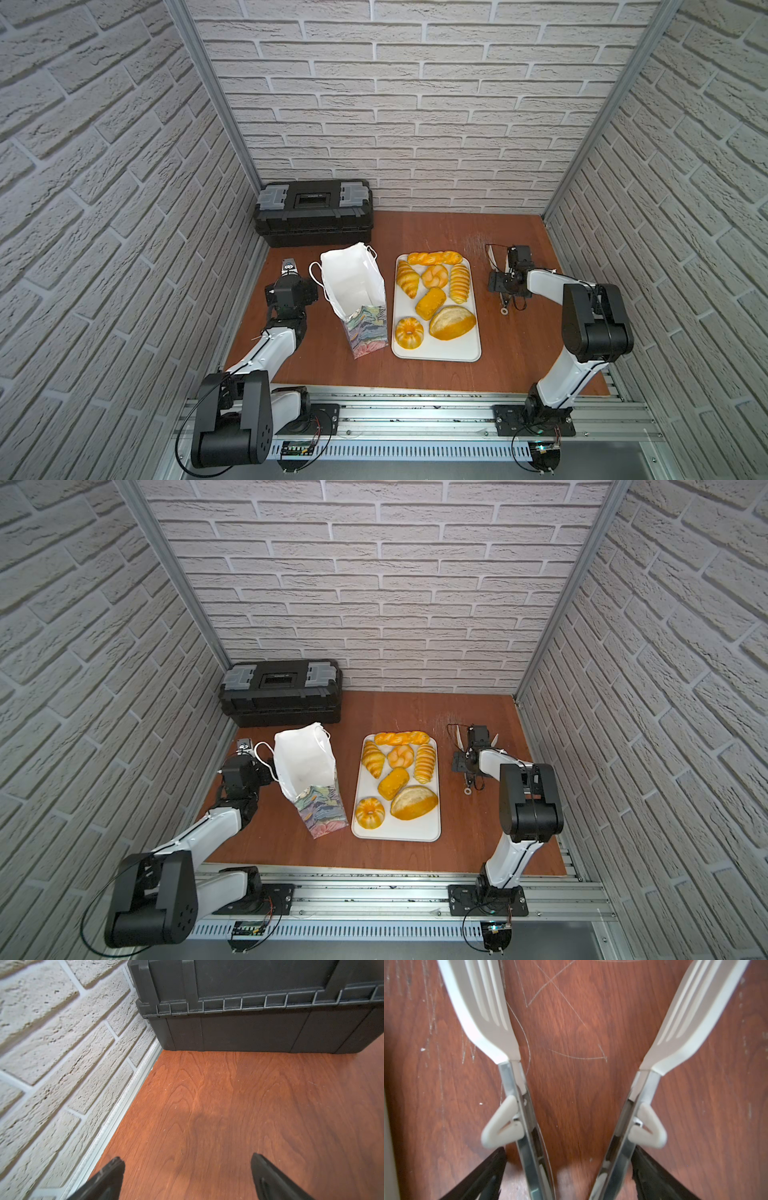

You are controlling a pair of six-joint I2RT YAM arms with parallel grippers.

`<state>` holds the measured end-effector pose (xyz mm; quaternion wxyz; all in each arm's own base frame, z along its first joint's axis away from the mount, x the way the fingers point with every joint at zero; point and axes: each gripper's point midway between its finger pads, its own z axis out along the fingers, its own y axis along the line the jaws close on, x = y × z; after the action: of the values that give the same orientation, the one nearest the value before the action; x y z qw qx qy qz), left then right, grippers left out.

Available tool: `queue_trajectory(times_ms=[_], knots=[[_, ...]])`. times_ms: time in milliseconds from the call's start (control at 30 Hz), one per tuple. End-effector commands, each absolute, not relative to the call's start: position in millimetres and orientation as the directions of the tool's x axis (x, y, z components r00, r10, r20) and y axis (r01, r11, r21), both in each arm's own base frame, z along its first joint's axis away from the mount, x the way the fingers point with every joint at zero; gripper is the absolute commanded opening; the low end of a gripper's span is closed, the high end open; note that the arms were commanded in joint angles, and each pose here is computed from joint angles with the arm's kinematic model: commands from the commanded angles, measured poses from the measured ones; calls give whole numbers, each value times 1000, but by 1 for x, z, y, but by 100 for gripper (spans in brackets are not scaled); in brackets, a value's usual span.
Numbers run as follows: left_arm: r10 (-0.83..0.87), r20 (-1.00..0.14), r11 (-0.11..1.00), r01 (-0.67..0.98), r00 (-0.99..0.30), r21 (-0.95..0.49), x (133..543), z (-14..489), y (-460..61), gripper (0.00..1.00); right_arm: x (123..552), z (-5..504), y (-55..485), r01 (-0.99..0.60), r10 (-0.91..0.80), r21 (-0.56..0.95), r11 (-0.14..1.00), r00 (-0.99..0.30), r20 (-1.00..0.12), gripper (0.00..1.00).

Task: Pack bread into a paper bag
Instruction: Pick up the clamp from the center of the board.

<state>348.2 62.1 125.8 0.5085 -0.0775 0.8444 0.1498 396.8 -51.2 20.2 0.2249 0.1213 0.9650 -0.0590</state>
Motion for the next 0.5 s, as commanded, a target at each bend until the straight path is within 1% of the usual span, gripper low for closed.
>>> queue_trajectory(times_ms=[0,133,300,467], knots=[[34,-886,941,-283,-463,184,346,125,61,98,406,25,-58,256,186,-90,962,-864,-469,94],[34,-883,942,-281,-468,186,345,123,61,98,411,28,-63,266,184,-108,958,-857,-481,93],[32,-883,942,-282,-468,184,342,123,61,98,411,24,-66,283,206,-104,953,-861,-465,92],[33,-884,941,-284,-466,184,339,122,61,98,409,22,-70,306,246,-59,950,-853,-459,91]])
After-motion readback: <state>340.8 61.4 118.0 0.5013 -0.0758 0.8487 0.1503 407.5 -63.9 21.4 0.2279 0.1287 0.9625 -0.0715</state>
